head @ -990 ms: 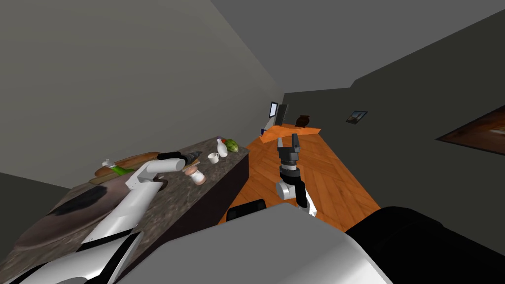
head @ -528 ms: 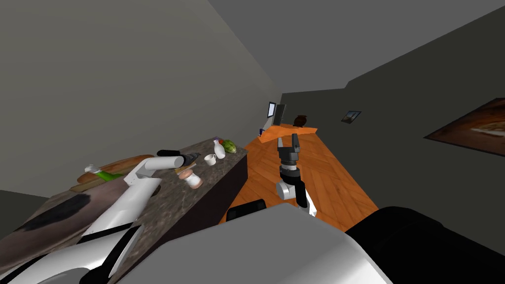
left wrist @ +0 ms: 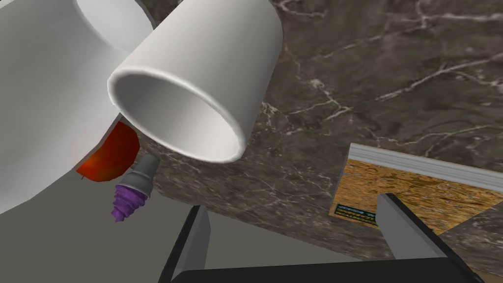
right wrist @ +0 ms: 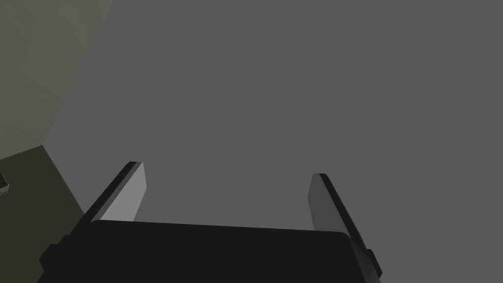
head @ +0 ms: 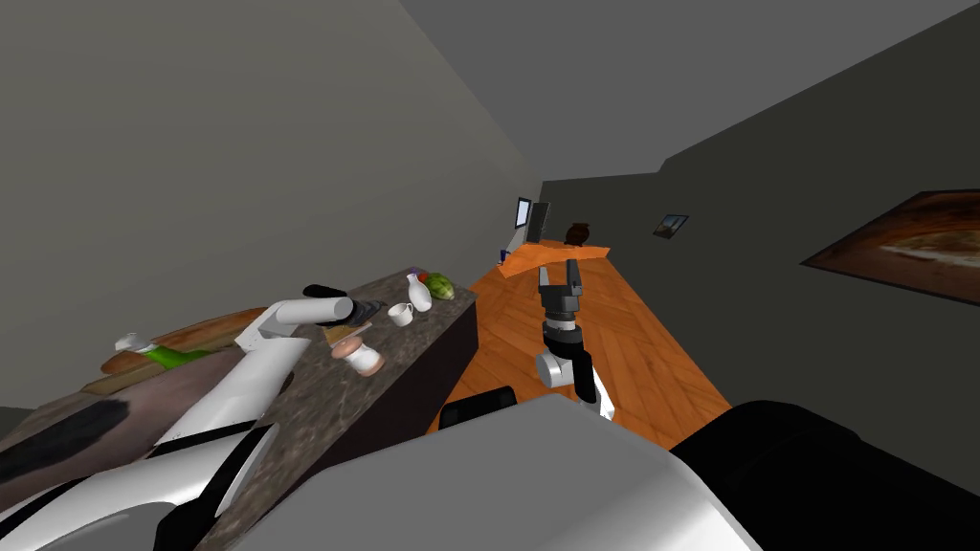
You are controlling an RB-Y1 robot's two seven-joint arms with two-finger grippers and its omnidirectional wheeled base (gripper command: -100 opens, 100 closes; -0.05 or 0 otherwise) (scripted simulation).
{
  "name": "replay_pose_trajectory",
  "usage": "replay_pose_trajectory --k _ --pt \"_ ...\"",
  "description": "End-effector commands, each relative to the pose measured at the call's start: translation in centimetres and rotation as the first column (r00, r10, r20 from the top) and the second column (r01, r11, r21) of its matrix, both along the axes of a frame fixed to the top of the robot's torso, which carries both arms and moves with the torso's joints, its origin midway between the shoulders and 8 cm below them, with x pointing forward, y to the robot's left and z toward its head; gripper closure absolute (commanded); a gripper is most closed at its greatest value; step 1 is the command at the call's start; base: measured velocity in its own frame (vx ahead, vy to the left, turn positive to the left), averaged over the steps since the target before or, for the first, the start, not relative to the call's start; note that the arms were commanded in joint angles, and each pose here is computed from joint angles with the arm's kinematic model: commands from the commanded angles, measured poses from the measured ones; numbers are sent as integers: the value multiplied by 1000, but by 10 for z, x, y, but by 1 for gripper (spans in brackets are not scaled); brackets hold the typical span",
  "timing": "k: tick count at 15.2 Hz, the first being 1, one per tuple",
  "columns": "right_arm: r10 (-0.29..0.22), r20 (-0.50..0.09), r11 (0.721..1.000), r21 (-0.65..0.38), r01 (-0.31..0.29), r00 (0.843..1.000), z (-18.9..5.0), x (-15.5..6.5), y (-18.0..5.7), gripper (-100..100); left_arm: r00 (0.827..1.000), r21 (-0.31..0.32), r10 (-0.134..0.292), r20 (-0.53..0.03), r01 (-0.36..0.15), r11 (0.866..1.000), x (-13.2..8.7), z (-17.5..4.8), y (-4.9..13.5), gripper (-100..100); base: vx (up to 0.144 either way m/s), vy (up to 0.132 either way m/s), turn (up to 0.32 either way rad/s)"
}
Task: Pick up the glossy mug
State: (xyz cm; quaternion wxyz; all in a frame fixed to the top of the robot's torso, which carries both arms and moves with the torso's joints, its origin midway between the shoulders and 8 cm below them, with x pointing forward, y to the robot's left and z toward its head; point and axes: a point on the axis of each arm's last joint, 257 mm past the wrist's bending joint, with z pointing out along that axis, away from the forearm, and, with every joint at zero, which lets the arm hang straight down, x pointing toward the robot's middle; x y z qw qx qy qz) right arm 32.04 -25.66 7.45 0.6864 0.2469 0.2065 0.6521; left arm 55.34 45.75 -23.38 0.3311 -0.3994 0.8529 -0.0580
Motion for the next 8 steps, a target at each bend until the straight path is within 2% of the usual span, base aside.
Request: replay_pose_trajectory --k 1,2,4,5,6,8 --pt "0 0 1000 0 0 1000 0 0 0 0 998 -2 1 -56 -1 1000 -8 -6 2 -100 42 -20 -75" --pt "0 0 1000 0 0 1000 0 0 0 0 998 -2 2 -62 -2 1000 -9 -7 2 -100 34 -14 -33" --pt "0 0 1000 0 0 1000 0 0 0 0 993 -6 2 -117 -3 1000 -17 -11 5 -100 50 -22 -81" --pt "0 0 1000 0 0 1000 0 0 0 0 992 -7 3 -122 -3 1000 -18 -12 5 -100 32 -15 -24" --pt "0 0 1000 0 0 1000 0 0 0 0 986 -11 0 -164 -2 1000 -24 -14 8 -100 34 -14 -61" --pt "0 0 1000 0 0 1000 0 0 0 0 978 -16 -2 -208 -1 1000 -31 -17 10 -100 38 -17 -74"
